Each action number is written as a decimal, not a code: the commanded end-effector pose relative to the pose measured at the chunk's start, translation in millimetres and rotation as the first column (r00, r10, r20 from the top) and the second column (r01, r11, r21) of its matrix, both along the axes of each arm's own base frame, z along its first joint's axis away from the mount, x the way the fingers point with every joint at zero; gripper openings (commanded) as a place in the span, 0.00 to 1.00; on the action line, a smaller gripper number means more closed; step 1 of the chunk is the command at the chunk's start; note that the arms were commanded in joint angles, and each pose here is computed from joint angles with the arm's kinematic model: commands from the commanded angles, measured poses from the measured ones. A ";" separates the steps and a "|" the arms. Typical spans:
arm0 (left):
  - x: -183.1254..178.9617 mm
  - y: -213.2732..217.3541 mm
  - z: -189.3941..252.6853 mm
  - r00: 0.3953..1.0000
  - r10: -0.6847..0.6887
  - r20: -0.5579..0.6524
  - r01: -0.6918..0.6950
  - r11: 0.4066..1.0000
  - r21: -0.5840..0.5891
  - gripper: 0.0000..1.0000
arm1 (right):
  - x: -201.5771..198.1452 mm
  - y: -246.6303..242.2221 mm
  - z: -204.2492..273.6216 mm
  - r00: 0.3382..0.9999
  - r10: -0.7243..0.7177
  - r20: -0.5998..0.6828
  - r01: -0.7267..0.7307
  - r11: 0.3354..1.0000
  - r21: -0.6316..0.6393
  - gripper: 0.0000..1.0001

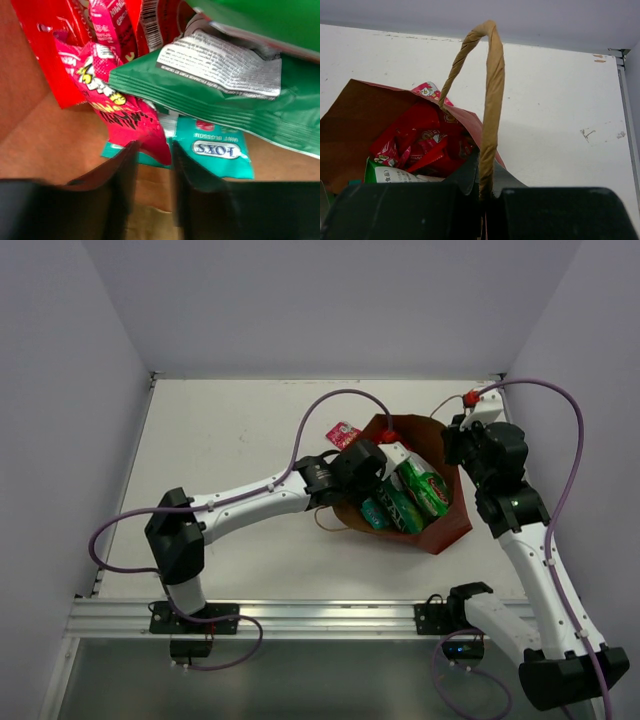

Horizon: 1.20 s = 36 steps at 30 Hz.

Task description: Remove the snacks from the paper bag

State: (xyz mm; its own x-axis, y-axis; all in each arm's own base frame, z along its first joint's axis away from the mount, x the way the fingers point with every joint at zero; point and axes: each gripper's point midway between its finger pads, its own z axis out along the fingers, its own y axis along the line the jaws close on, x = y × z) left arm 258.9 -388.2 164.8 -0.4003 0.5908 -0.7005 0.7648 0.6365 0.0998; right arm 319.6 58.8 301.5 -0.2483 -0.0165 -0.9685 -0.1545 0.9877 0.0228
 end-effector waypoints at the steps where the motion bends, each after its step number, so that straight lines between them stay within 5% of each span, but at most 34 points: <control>1: 17.6 -13.1 31.1 0.995 0.017 0.099 -0.010 0.998 -0.066 0.23 | 1.1 0.4 55.4 0.980 -0.001 0.197 -0.006 0.999 0.035 0.00; 4: 16.8 -14.0 41.2 0.994 0.020 0.108 -0.010 0.996 -0.092 0.00 | 1.3 -1.6 55.8 0.980 -0.010 0.198 0.004 1.000 0.031 0.00; 13: 10.2 65.7 139.6 0.944 0.249 0.215 -0.210 0.959 -0.192 0.00 | 0.8 -3.5 57.5 0.979 -0.018 0.203 0.013 1.000 0.024 0.00; 20: 24.0 172.3 179.6 0.830 0.518 0.207 -0.451 0.842 -0.296 0.00 | -1.2 -7.2 57.0 0.978 -0.030 0.206 0.028 1.000 0.015 0.00; 25: 56.4 230.1 135.7 0.745 0.642 0.182 -0.598 0.764 -0.243 0.00 | -1.9 -8.7 58.7 0.977 -0.038 0.211 0.036 0.999 0.015 0.00; 32: 127.9 328.8 22.3 0.520 0.843 0.139 -0.838 0.535 -0.106 0.00 | -0.4 -7.5 56.3 0.978 -0.034 0.206 0.031 0.999 0.016 0.00; 36: 160.3 347.0 -19.2 0.468 0.879 0.095 -0.877 0.475 -0.072 0.00 | 0.4 -6.0 52.5 0.979 -0.026 0.200 0.024 1.000 0.015 0.00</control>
State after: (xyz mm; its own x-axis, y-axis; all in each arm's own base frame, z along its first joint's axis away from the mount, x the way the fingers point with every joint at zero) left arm 378.2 -41.7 128.3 -0.7362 0.0561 -0.6745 -0.1363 0.9639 0.2289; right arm 316.7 56.2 301.4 -0.2410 -0.0264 -0.9702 -0.1489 0.9888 0.0101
